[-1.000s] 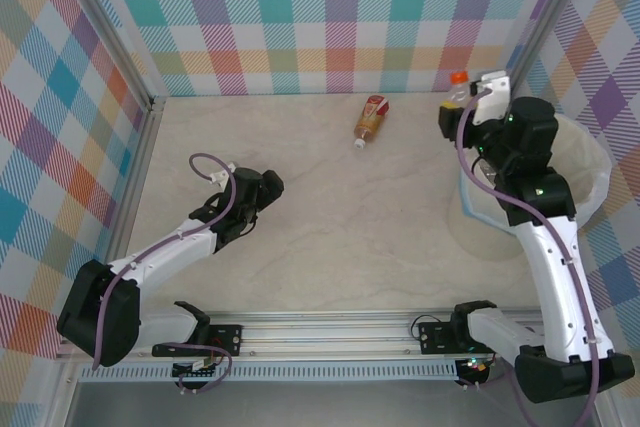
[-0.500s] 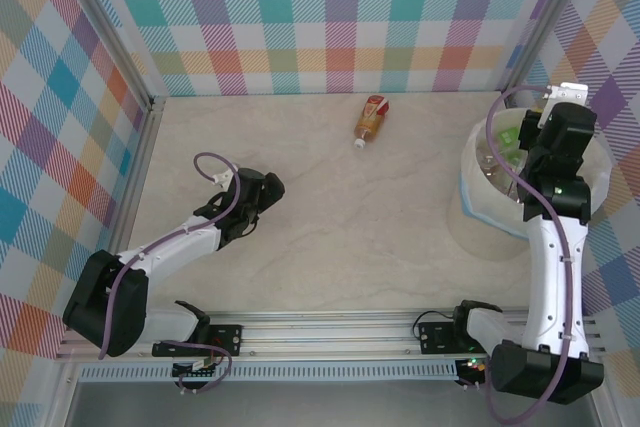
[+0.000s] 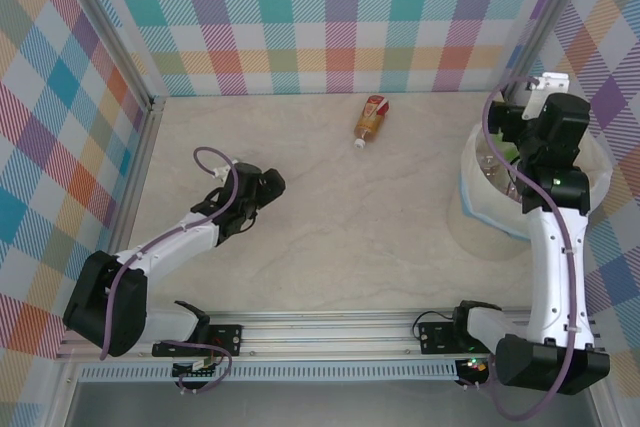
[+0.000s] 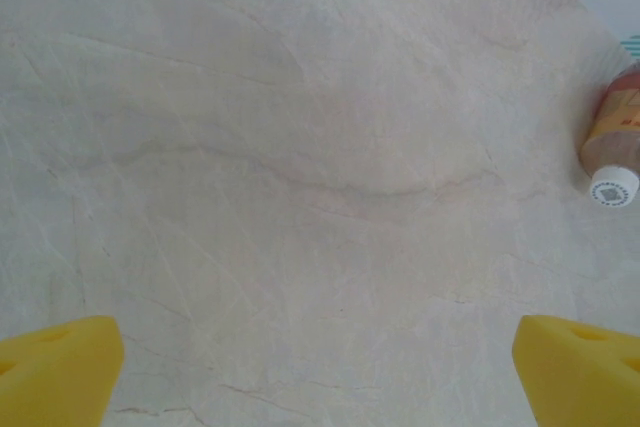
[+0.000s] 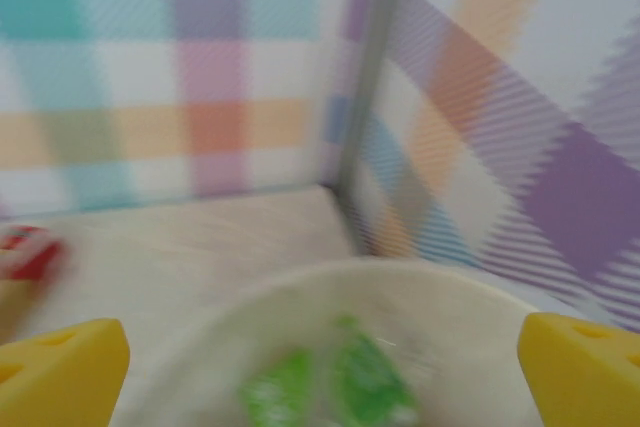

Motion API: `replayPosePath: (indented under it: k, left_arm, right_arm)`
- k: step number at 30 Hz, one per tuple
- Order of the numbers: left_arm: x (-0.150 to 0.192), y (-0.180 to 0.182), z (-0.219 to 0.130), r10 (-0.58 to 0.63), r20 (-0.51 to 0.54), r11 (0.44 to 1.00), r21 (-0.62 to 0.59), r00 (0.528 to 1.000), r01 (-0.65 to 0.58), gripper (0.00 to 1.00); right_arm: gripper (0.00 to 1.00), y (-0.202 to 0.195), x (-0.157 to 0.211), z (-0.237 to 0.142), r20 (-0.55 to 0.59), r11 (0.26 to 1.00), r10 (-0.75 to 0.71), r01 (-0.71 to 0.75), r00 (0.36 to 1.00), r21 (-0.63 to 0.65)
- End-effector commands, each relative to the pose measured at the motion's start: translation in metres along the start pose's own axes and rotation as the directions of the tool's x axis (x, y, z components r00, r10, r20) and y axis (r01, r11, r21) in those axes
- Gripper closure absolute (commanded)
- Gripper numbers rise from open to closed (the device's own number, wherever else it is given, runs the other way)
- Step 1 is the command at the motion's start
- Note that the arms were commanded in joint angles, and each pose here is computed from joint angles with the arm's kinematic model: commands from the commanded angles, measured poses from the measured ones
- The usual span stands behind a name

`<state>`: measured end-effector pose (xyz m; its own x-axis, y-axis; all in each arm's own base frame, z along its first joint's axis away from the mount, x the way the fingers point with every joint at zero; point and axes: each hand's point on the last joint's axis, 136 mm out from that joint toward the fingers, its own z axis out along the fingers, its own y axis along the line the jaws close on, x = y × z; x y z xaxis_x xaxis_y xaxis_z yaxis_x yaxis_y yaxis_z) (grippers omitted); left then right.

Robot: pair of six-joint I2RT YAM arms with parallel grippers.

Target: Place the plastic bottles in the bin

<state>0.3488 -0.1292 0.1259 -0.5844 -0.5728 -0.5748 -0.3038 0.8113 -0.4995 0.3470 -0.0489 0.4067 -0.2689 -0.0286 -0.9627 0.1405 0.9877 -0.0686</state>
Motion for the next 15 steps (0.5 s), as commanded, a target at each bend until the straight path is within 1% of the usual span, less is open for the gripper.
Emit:
replayPosePath:
  k: [1, 2, 3, 5, 6, 7, 10, 12, 15]
  left_arm:
    - [-0.017, -0.019, -0.003, 0.003, 0.025, 0.998, 0.061, 1.0, -0.005, 0.0]
    - [-0.019, -0.021, -0.003, 0.001, 0.028, 0.998, 0.065, 1.0, -0.002, 0.0]
    - [-0.02, -0.022, -0.003, 0.0, 0.029, 0.998, 0.066, 1.0, -0.002, 0.0]
    - [-0.021, -0.022, -0.003, -0.006, 0.031, 0.998, 0.069, 1.0, 0.004, 0.0]
    - [-0.02, -0.022, -0.004, -0.008, 0.028, 0.997, 0.071, 1.0, 0.006, 0.0]
    - [-0.019, -0.023, -0.004, -0.008, 0.026, 0.997, 0.076, 1.0, 0.006, 0.0]
    - [-0.016, -0.025, -0.005, -0.009, 0.02, 0.994, 0.107, 1.0, 0.007, 0.0]
    - [-0.015, -0.025, -0.007, -0.011, 0.023, 0.992, 0.125, 1.0, 0.008, 0.0]
    - [-0.014, -0.019, -0.011, -0.02, 0.039, 0.992, 0.125, 0.999, 0.015, 0.0]
  right_arm:
    - [0.0, 0.101, -0.027, -0.022, -0.003, 0.832, 0.175, -0.149, 0.985, -0.535]
    - [0.0, 0.123, -0.028, -0.021, -0.023, 0.778, 0.18, -0.157, 0.983, -0.608]
    - [0.0, 0.145, -0.026, -0.019, -0.038, 0.741, 0.158, -0.144, 0.987, -0.656]
    - [0.0, 0.18, -0.014, -0.008, -0.056, 0.721, 0.085, -0.1, 0.995, -0.686]
    - [0.0, 0.194, -0.006, 0.004, -0.079, 0.727, 0.063, -0.1, 0.995, -0.679]
    - [0.0, 0.205, 0.003, 0.017, -0.111, 0.74, 0.058, -0.117, 0.992, -0.663]
    - [0.0, 0.226, 0.036, 0.064, -0.213, 0.833, 0.05, -0.158, 0.976, -0.531]
    - [0.0, 0.232, 0.059, 0.096, -0.248, 0.889, 0.056, -0.162, 0.967, -0.429]
    - [0.0, 0.234, 0.092, 0.14, -0.289, 0.934, 0.073, -0.167, 0.955, -0.317]
